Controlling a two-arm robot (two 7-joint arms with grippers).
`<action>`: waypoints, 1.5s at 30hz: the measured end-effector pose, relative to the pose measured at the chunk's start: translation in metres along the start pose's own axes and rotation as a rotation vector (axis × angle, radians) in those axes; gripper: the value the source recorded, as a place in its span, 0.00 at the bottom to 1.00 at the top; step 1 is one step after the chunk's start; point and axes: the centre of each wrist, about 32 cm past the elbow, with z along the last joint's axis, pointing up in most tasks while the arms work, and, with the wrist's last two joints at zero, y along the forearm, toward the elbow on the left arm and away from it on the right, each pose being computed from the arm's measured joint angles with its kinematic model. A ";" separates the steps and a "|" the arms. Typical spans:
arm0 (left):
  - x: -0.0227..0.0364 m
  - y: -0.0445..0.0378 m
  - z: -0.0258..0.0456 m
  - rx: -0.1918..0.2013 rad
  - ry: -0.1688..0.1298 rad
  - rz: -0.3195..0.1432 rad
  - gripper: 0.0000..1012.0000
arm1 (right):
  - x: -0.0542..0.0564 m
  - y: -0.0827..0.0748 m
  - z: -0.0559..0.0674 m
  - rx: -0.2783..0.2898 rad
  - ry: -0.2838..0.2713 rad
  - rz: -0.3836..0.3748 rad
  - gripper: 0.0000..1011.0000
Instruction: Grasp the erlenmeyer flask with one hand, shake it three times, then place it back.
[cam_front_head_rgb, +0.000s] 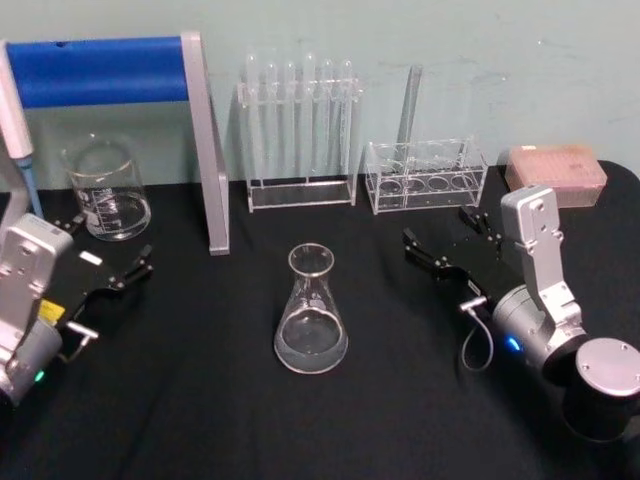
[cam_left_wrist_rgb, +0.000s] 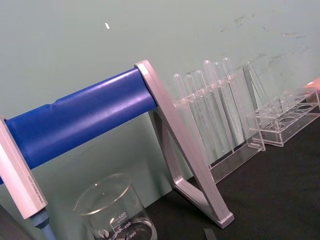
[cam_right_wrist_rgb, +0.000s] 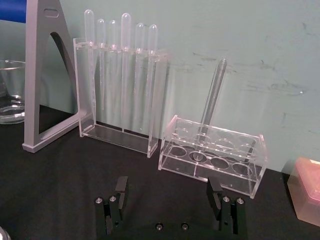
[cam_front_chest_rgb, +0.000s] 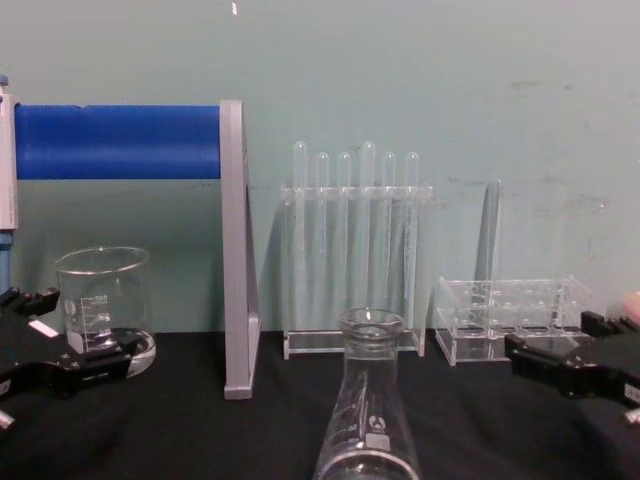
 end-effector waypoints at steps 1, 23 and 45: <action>0.0000 0.0000 0.0000 0.000 0.000 0.000 0.99 | 0.000 0.000 0.000 -0.001 -0.001 0.000 0.99; 0.0000 0.0000 0.0000 0.000 0.000 0.000 0.99 | 0.000 -0.001 -0.001 -0.004 -0.001 0.003 0.99; 0.0000 0.0000 0.0000 0.000 0.000 0.000 0.99 | 0.000 -0.001 0.000 -0.004 0.000 0.003 0.99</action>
